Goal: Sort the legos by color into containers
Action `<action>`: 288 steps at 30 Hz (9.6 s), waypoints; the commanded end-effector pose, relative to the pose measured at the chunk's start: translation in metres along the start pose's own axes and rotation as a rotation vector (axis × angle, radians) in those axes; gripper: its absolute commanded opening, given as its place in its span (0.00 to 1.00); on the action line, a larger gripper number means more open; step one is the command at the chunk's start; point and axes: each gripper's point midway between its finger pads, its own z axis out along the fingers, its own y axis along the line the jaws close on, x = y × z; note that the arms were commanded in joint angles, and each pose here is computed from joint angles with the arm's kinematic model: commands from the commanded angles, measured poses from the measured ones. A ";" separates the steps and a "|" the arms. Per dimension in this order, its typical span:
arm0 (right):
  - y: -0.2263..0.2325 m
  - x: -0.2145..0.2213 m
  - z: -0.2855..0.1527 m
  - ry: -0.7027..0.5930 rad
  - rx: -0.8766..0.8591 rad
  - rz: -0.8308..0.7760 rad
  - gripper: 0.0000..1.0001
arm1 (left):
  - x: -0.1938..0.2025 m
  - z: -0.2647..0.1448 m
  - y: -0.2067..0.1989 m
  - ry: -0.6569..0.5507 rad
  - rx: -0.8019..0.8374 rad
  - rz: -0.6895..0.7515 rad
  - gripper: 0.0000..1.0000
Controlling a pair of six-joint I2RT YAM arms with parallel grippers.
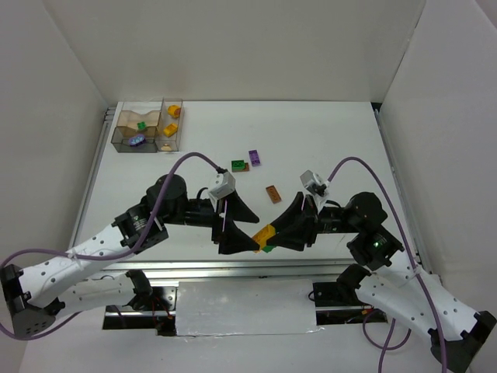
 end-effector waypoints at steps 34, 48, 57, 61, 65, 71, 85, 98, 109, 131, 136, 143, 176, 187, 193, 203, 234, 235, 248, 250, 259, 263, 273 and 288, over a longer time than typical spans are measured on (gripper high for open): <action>0.005 -0.014 0.003 -0.087 -0.039 -0.010 0.93 | -0.006 0.007 -0.023 -0.039 0.144 0.035 0.00; -0.001 -0.019 0.002 -0.119 0.010 -0.012 0.24 | 0.001 0.010 -0.012 -0.022 0.102 0.022 0.00; -0.001 -0.006 0.004 -0.077 -0.033 -0.031 0.00 | -0.003 0.010 -0.008 -0.028 0.069 0.023 0.00; -0.004 0.002 0.002 -0.053 -0.019 -0.044 0.00 | -0.010 0.006 -0.003 -0.034 0.016 0.031 0.00; -0.005 0.004 -0.002 -0.051 -0.002 -0.061 0.00 | -0.013 0.002 0.005 -0.028 -0.017 0.022 0.00; -0.009 0.009 -0.003 -0.048 0.020 -0.064 0.00 | -0.019 -0.005 0.009 -0.050 -0.013 0.005 0.00; -0.010 0.007 -0.006 -0.075 0.042 -0.082 0.00 | -0.034 -0.015 0.023 -0.120 -0.085 -0.007 0.00; -0.025 0.022 -0.011 -0.083 0.118 -0.030 0.00 | -0.061 -0.252 0.302 -0.316 -1.736 -0.255 0.00; -0.003 0.036 -0.021 -0.095 0.050 -0.010 0.00 | -0.076 -0.312 0.501 -0.114 -1.916 0.020 0.00; -0.008 0.044 -0.018 -0.051 0.059 0.024 0.00 | 0.013 -0.327 0.580 -0.055 -1.860 -0.195 0.65; -0.009 0.044 -0.017 -0.045 0.057 0.030 0.00 | 0.000 -0.337 0.576 -0.103 -1.852 -0.222 0.98; -0.025 0.036 -0.015 -0.078 0.142 0.043 0.00 | -0.058 -0.321 0.532 -0.259 -1.744 -0.289 1.00; 0.017 -0.021 -0.007 -0.159 -0.012 0.037 0.00 | 0.006 0.011 -0.014 -0.004 0.118 -0.091 0.90; 0.010 -0.014 -0.005 -0.137 0.002 0.047 0.00 | 0.002 0.025 -0.002 0.002 0.067 -0.103 0.75; 0.004 -0.008 -0.003 -0.121 0.017 0.062 0.00 | -0.003 0.025 0.000 -0.006 0.050 -0.091 0.72; 0.002 -0.010 -0.005 -0.132 0.040 0.055 0.00 | -0.003 0.025 -0.005 -0.001 0.078 -0.086 0.10; -0.117 -0.013 -0.090 -0.496 0.867 0.247 1.00 | -0.074 -0.087 0.164 -0.141 -0.895 -0.147 0.00; -0.119 -0.010 -0.091 -0.490 0.882 0.262 1.00 | -0.083 -0.117 0.188 -0.192 -1.101 -0.144 0.00; -0.105 0.011 -0.069 -0.395 0.739 0.308 1.00 | -0.111 -0.351 0.398 -0.771 -1.876 -0.600 0.00; -0.104 0.011 -0.067 -0.389 0.724 0.305 1.00 | -0.108 -0.364 0.439 -0.789 -1.895 -0.658 0.00; -0.114 0.037 -0.055 -0.290 0.708 0.357 1.00 | -0.066 -0.419 0.530 -0.934 -1.961 -0.750 0.00; -0.120 0.041 -0.056 -0.271 0.738 0.362 1.00 | -0.031 -0.429 0.555 -0.976 -1.937 -0.821 0.00; -0.130 0.056 -0.046 -0.196 0.730 0.388 1.00 | 0.013 -0.430 0.604 -1.011 -1.802 -0.926 0.11; -0.134 0.065 -0.046 -0.178 0.737 0.386 1.00 | 0.007 -0.435 0.600 -1.023 -1.777 -0.931 0.62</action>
